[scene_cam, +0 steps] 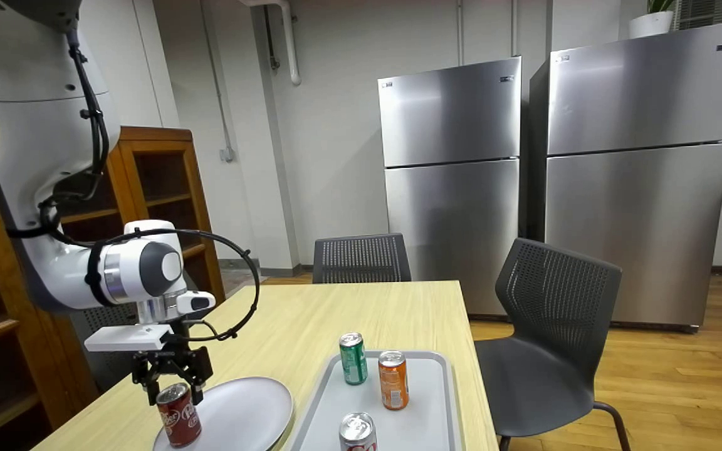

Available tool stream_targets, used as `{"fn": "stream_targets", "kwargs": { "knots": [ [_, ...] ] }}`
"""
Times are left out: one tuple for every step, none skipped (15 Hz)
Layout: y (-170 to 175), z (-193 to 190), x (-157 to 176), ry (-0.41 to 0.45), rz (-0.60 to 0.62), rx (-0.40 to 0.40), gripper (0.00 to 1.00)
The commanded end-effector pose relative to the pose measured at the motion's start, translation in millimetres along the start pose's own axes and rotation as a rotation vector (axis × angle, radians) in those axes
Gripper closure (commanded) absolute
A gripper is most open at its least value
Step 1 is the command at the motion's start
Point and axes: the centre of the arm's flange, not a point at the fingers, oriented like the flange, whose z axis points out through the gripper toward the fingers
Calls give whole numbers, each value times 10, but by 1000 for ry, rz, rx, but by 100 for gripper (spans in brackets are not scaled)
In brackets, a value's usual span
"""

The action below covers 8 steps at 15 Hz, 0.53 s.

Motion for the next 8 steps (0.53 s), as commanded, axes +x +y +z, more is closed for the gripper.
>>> {"fn": "stream_targets", "kwargs": {
  "knots": [
    [-64, 21, -67, 6, -6, -1, 0],
    [-71, 31, -68, 6, -7, -1, 0],
    [-79, 36, -69, 6, -9, -1, 0],
    [-84, 41, -68, 6, -10, -2, 0],
    [-87, 46, -65, 6, -9, -2, 0],
    [-92, 51, -65, 6, -10, -3, 0],
    [-99, 57, -58, 8, -12, -3, 0],
    [-104, 65, -50, 11, -12, -3, 0]
  ]
}}
